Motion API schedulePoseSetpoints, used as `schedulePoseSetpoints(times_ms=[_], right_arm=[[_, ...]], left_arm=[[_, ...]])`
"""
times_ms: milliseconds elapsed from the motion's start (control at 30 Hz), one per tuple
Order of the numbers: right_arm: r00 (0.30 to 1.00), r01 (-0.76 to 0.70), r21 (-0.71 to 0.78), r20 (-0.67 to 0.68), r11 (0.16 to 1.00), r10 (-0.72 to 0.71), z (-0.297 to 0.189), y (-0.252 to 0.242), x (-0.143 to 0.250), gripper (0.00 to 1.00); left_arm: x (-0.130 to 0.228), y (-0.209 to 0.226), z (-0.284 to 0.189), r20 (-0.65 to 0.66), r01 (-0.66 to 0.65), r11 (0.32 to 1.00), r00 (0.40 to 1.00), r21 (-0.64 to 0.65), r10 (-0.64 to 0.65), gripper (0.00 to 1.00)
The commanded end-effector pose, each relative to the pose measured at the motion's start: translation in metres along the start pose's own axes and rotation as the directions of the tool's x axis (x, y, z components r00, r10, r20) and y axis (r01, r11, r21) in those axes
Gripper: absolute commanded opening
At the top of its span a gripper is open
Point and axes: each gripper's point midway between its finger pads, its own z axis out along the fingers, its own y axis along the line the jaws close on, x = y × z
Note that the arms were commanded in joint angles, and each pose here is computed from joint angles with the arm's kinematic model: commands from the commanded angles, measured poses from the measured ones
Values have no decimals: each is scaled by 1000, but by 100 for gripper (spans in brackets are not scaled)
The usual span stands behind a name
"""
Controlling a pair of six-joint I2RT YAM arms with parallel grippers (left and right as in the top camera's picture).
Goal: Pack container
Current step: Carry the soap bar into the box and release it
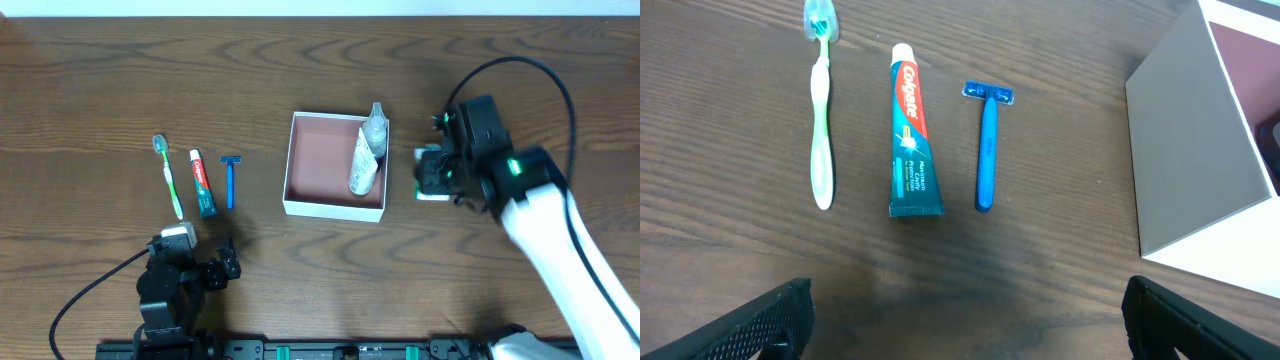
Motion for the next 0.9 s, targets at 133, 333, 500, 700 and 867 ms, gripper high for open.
schedulePoseSetpoints(times_ms=[133,333,500,700,867], right_arm=[[947,316,-241,129,918,-293,-49,115,36,34],[825,560,-203,219,803,-520,-18,171,41,40],[763,621,-85,293,779,-577,35,188,5,43],[811,551,-38,259,834,-524,92,168,-30,43],[838,514,2,212,858,-503,125,140,-42,41]], left_arm=[[4,0,2,-6,8,1000,1000,7,-8,98],[4,0,2,-6,9,1000,1000,6,-9,98],[4,0,2,-6,8,1000,1000,7,-8,98],[4,0,2,-6,9,1000,1000,6,-9,98],[4,0,2,-6,8,1000,1000,7,-8,98]])
